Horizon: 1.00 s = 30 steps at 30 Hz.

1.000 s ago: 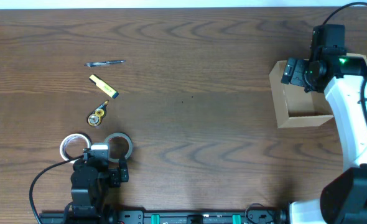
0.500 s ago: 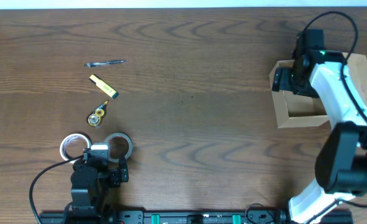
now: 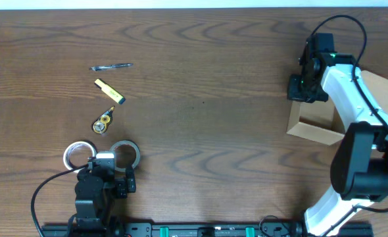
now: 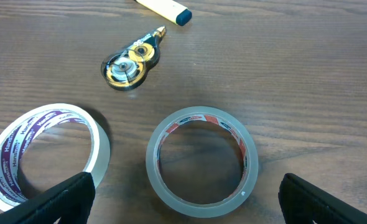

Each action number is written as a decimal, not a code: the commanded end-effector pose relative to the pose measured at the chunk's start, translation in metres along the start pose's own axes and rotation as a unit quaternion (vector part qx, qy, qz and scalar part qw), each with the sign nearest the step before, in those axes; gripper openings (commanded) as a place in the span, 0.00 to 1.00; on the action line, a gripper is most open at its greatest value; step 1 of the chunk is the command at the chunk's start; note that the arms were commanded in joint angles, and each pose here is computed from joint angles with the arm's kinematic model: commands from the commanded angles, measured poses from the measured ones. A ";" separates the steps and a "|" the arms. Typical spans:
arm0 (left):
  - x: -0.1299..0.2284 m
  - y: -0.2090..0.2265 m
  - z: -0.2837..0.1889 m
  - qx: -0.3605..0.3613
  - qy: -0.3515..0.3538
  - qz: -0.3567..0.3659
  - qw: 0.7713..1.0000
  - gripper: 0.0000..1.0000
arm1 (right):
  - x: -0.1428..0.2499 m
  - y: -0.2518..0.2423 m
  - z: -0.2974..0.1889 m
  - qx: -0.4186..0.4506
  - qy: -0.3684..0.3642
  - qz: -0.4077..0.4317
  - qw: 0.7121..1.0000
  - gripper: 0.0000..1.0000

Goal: Pack container
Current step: 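Drag the box with the right gripper leftward to table center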

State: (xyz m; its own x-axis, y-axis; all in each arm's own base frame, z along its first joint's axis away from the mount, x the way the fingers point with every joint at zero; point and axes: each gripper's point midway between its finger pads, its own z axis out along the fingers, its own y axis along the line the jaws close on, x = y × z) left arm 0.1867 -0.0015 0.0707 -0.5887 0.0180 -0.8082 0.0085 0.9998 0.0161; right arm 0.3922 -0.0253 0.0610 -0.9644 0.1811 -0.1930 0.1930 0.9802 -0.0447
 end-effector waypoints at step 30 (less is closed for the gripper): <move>0.006 0.001 0.003 -0.002 0.008 0.006 1.000 0.95 | 0.099 0.285 -0.116 -0.115 -0.164 -0.643 0.739 0.01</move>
State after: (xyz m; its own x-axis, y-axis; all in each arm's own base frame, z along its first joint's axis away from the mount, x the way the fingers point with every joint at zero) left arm 0.1867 -0.0015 0.0709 -0.5884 0.0180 -0.8084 0.0085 0.9998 0.0161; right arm 0.3395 0.2746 0.1383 -0.3679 -0.8502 -0.3765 -0.8608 0.4646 -0.2079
